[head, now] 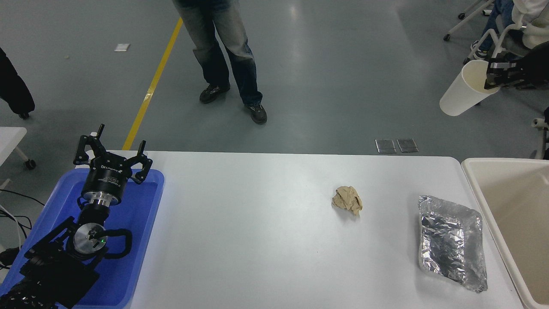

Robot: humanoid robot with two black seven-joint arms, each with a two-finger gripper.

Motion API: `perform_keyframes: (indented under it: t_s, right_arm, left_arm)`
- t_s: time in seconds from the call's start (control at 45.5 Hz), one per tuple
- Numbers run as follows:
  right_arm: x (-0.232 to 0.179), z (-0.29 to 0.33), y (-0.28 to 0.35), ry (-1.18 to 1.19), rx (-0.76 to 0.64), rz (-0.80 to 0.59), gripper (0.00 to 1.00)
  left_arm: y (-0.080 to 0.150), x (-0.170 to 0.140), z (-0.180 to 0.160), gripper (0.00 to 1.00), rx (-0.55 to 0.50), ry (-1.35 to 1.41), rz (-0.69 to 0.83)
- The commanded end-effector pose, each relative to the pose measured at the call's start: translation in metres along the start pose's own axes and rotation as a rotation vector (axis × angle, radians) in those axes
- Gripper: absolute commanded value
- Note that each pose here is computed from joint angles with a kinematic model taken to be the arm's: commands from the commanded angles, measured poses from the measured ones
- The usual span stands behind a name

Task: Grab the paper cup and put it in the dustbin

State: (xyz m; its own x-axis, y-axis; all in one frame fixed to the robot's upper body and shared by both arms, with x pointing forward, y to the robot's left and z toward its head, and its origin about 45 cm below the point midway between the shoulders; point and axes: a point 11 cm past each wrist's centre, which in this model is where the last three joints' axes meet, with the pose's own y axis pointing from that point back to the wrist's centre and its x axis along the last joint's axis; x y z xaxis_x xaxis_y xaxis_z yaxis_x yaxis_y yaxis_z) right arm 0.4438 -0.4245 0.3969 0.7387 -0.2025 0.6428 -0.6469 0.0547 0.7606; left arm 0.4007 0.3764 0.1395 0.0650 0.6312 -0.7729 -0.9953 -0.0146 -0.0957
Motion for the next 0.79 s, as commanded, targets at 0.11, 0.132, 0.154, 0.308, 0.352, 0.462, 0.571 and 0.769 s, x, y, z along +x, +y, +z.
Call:
perform_keyframes:
  t_s: [0.11, 0.132, 0.154, 0.308, 0.352, 0.462, 0.571, 0.769]
  right_arm:
    - [-0.013, 0.043, -0.031, 0.006, -0.106, 0.061, 0.0]
    - [-0.014, 0.05, -0.035, 0.007, -0.123, 0.076, 0.0]
    - [-0.016, 0.058, -0.039, 0.001, -0.14, 0.088, 0.0]
    - [-0.022, 0.107, -0.055, 0.013, -0.287, 0.173, 0.0]
    - [-0.023, 0.123, -0.056, 0.022, -0.339, 0.198, 0.0]
    - [-0.024, 0.161, -0.056, 0.043, -0.459, 0.263, 0.0]
    - [-0.054, 0.199, -0.064, 0.0, -0.539, 0.29, 0.0]
    - [-0.11, 0.225, -0.085, -0.032, -0.601, 0.292, 0.0]
  left_arm:
    - [0.0, 0.0, 0.0, 1.0, -0.001, -0.001, 0.0]
    - [0.0, 0.0, 0.0, 1.0, 0.0, 0.0, 0.0]
    - [0.0, 0.0, 0.0, 1.0, 0.0, 0.0, 0.0]
    - [0.0, 0.0, 0.0, 1.0, 0.001, -0.001, 0.0]
    - [0.0, 0.0, 0.0, 1.0, 0.0, 0.0, 0.0]
    - [0.0, 0.0, 0.0, 1.0, 0.001, -0.001, 0.0]
    - [0.0, 0.0, 0.0, 1.0, -0.001, 0.0, 0.0]
    - [0.0, 0.0, 0.0, 1.0, 0.001, -0.001, 0.0]
